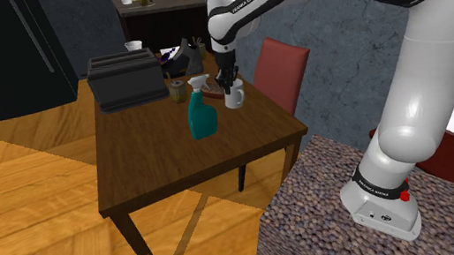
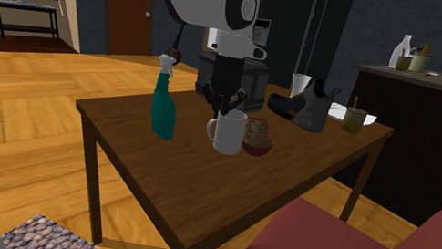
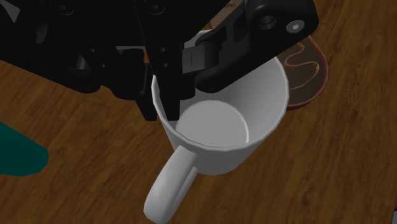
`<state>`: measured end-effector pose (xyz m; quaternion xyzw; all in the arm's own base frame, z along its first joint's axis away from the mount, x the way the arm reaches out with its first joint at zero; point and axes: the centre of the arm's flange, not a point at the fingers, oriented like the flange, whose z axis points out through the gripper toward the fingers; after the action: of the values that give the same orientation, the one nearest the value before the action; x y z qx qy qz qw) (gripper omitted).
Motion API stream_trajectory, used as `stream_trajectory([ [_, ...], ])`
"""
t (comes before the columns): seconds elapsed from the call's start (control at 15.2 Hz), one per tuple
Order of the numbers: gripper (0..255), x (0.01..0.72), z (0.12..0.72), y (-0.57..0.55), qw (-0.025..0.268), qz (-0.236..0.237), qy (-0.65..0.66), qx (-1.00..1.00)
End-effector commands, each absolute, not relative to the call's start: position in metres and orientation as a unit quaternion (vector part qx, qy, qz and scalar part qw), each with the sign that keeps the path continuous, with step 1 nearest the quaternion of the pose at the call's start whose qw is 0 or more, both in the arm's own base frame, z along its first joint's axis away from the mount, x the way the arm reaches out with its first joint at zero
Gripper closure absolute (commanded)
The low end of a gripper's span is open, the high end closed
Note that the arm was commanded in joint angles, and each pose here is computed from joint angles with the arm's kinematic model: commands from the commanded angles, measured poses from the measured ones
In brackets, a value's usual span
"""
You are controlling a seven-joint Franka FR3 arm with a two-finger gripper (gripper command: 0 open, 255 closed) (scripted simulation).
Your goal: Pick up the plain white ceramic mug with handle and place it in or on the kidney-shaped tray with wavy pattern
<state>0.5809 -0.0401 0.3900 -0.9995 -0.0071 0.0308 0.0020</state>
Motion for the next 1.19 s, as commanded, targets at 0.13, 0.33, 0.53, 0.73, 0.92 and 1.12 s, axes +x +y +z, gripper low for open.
stream_trajectory([
  [0.13, 255, 0.581, 0.411, -0.041, 0.002, 0.031, -0.007, -0.999],
  [0.33, 255, 0.581, 0.427, -0.041, 0.002, 0.031, -0.007, -0.999],
  [0.53, 255, 0.581, 0.443, -0.041, 0.002, 0.031, -0.007, -0.999],
  [0.73, 255, 0.581, 0.459, -0.041, 0.002, 0.031, -0.007, -0.999],
  [0.92, 255, 0.581, 0.474, -0.041, 0.002, 0.031, -0.007, -0.999],
  [1.12, 255, 0.593, 0.489, -0.045, 0.002, 0.031, -0.007, -0.999],
])
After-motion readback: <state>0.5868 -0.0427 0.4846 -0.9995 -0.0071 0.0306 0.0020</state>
